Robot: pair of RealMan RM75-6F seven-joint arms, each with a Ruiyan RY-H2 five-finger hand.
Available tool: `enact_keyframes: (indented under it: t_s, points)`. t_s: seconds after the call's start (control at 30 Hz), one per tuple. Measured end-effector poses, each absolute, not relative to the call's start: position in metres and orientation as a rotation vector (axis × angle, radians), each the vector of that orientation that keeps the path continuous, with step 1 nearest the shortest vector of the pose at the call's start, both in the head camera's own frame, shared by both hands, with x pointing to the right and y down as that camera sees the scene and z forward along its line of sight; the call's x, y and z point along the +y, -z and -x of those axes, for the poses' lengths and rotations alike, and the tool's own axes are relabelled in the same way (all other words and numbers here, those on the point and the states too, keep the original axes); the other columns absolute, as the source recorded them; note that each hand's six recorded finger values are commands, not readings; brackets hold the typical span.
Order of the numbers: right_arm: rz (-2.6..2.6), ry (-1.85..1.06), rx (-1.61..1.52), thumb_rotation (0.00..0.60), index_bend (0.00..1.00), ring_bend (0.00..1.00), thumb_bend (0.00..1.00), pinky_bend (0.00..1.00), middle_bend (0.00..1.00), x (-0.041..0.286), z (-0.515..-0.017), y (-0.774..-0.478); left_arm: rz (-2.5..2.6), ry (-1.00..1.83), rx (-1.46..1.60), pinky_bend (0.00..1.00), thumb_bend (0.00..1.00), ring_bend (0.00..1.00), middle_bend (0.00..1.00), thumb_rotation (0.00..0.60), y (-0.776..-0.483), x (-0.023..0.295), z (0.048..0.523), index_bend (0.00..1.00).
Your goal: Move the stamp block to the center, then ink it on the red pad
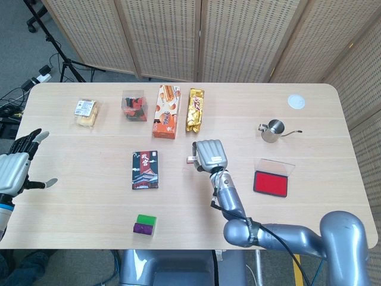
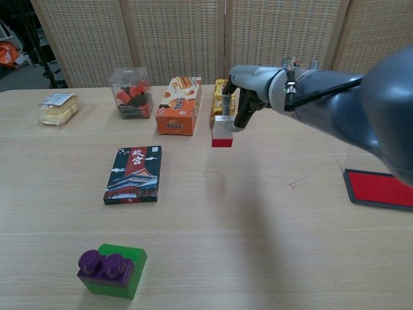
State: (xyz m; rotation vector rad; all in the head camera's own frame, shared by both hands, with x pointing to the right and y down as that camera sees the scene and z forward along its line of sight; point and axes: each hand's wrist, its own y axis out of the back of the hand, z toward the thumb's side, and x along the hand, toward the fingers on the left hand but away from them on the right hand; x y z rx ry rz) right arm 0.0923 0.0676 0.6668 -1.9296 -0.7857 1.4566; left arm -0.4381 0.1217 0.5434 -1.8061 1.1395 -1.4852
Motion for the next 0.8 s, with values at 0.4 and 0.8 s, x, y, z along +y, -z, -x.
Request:
enact_keyframes:
  t_s: [0.4,0.8]
  points:
    - [1.85,-1.539,-0.768,0.6,0.56,1.0,0.57,1.0,0.95,0.08,-0.21,-0.634,1.806,1.487,1.088,0.0,0.0,0.0,0.0,0.6,-0.549,0.128,0.427,0.0]
    - [1.864,-1.69,-0.849,0.6,0.56,1.0,0.57,1.0,0.95,0.11,-0.321,-0.66,1.79,1.5,1.063,0.0,0.0,0.0,0.0,0.6,-0.552,0.133,0.421,0.0]
